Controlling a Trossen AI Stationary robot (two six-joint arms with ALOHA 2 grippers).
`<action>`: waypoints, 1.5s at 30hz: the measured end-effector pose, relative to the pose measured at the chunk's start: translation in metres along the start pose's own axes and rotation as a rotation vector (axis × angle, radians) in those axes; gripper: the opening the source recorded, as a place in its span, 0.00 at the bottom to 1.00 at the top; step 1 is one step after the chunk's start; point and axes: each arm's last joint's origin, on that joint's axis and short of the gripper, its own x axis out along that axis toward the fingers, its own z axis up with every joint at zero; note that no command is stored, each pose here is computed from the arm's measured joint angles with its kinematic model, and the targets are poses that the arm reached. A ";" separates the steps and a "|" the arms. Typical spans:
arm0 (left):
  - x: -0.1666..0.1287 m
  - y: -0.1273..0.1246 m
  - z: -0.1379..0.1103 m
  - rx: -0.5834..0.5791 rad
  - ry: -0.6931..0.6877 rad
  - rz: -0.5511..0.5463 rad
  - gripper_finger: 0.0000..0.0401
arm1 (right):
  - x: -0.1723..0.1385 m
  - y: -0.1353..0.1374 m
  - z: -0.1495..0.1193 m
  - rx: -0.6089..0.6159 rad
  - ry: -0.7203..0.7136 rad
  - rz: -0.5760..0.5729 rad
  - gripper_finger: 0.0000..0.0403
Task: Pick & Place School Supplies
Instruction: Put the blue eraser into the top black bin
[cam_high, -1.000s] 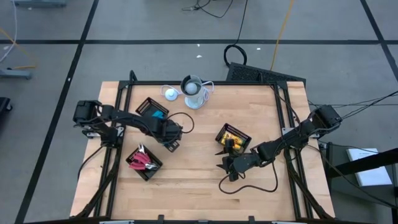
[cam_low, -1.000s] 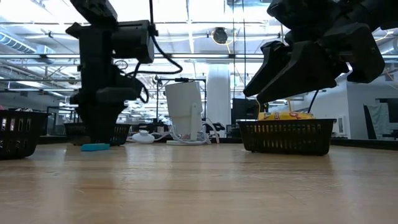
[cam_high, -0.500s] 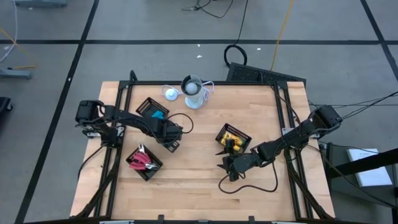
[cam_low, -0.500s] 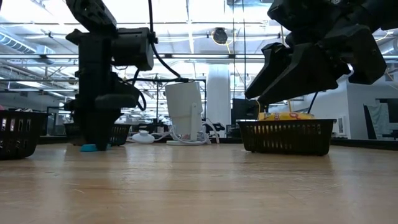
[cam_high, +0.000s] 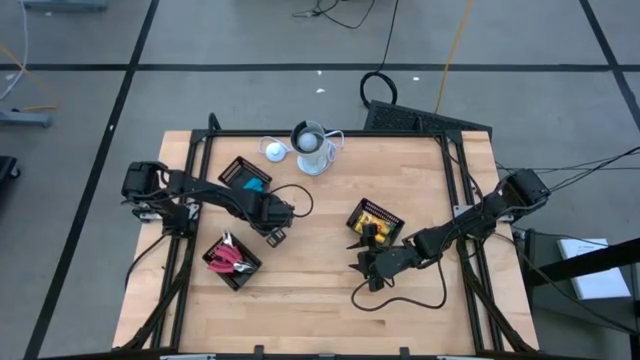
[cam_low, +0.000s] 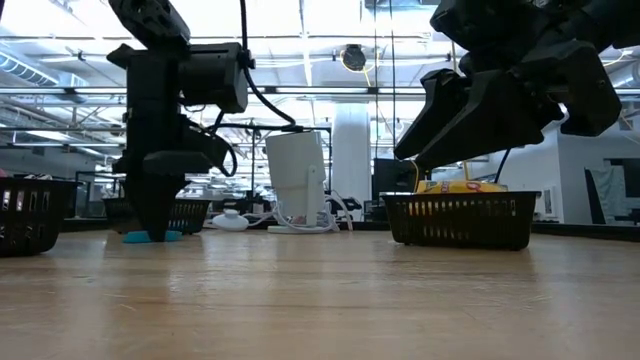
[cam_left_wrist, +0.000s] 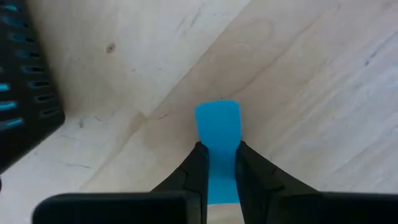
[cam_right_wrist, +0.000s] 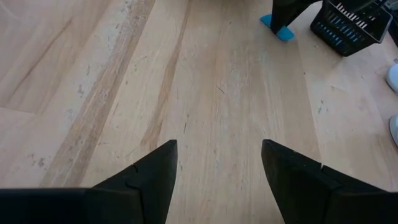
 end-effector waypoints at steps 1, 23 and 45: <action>-0.004 0.000 0.000 0.004 -0.012 -0.009 0.12 | 0.000 0.000 0.000 0.000 0.000 0.000 0.56; -0.066 0.008 0.018 0.056 -0.097 0.179 0.12 | 0.000 -0.001 0.000 -0.005 0.003 -0.006 0.56; -0.064 0.097 0.062 -0.034 -0.010 0.318 0.12 | 0.000 -0.001 0.000 -0.002 0.004 -0.005 0.56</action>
